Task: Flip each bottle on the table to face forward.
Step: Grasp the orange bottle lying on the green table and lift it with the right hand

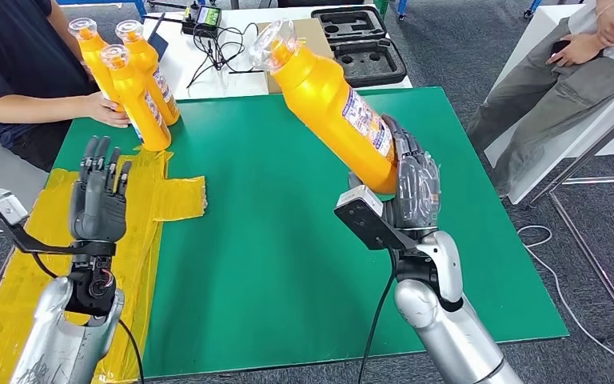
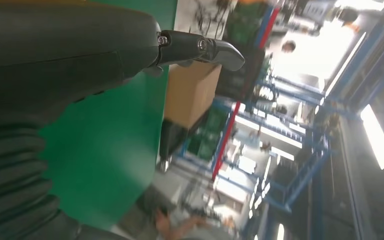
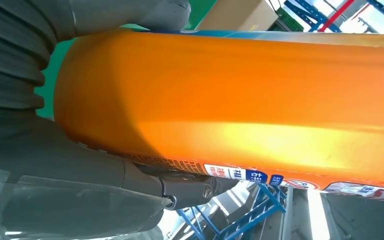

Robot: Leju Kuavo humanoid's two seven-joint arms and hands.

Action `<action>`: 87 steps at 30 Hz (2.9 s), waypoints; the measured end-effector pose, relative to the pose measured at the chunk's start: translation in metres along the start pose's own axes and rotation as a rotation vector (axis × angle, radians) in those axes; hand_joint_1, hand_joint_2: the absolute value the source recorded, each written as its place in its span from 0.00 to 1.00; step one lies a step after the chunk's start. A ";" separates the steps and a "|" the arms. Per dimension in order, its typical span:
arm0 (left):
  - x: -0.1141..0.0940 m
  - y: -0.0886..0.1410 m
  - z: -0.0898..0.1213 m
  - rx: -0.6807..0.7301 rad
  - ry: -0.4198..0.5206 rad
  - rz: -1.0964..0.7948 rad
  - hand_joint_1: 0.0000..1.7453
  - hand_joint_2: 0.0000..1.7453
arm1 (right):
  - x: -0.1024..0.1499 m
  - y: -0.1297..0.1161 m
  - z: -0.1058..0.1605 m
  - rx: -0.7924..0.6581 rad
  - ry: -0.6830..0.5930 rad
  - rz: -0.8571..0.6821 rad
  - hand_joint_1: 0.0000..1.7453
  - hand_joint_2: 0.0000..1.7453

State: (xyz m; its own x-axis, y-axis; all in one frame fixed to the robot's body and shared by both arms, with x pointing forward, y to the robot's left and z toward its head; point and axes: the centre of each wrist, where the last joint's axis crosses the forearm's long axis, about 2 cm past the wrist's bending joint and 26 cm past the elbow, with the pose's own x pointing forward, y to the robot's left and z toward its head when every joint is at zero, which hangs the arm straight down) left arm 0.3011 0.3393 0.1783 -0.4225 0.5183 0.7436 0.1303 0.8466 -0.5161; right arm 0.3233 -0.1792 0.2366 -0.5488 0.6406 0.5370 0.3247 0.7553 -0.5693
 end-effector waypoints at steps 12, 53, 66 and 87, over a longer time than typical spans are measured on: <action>-0.006 -0.014 0.003 -0.056 0.033 0.078 0.00 1.00 | 0.008 0.004 -0.006 0.000 0.016 -0.026 1.00 1.00; -0.015 -0.089 -0.034 -0.199 0.011 0.239 0.00 1.00 | 0.112 0.099 -0.065 0.495 -0.022 0.015 1.00 1.00; -0.017 -0.082 -0.024 -0.174 0.023 0.238 0.00 1.00 | 0.140 0.120 -0.043 0.653 -0.121 0.094 1.00 1.00; -0.013 -0.070 -0.015 -0.101 0.006 0.192 1.00 1.00 | 0.159 0.128 -0.023 0.707 -0.213 0.150 1.00 1.00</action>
State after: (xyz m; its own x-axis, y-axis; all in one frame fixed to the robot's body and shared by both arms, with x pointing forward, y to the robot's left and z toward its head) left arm 0.3111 0.2756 0.2114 -0.3762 0.6719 0.6380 0.2970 0.7397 -0.6039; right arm 0.2951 0.0225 0.2637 -0.6982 0.6348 0.3311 -0.1248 0.3474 -0.9294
